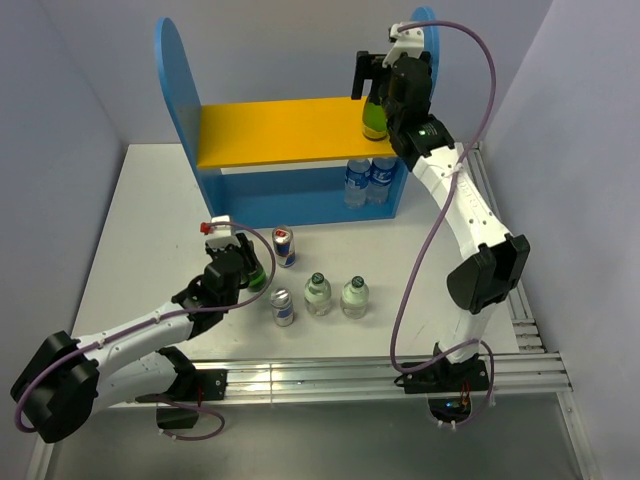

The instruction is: Place and organize the beverage onto the shelf

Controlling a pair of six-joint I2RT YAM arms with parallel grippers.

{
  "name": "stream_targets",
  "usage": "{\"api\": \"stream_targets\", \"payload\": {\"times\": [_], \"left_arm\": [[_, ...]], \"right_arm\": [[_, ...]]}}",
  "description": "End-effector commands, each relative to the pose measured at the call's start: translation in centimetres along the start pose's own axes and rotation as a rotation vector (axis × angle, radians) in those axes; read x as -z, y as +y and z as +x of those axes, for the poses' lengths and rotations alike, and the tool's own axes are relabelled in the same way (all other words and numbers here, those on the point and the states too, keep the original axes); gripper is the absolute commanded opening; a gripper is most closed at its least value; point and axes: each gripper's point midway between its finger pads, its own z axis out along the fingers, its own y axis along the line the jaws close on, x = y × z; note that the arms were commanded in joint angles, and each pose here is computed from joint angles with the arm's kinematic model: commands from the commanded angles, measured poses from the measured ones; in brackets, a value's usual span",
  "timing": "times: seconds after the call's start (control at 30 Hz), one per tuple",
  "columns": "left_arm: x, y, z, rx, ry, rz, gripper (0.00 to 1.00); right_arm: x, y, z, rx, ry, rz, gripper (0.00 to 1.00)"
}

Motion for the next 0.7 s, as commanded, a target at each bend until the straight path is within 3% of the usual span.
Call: {"api": "stream_targets", "payload": {"times": [0.0,0.17,0.67], "left_arm": [[0.2,-0.8,-1.0,0.034,-0.01,0.032,0.0],[0.8,-1.1,-2.5,0.033,-0.017,0.039,0.0],[4.0,-3.0,-14.8,0.066,-0.166,0.061,0.0]], "right_arm": [[1.9,-0.2,-3.5,-0.06,-0.107,-0.006,1.0],[3.6,-0.9,-3.1,-0.08,-0.11,0.004,1.0],[12.6,-4.8,-3.6,-0.166,-0.175,0.065,1.0]]}}
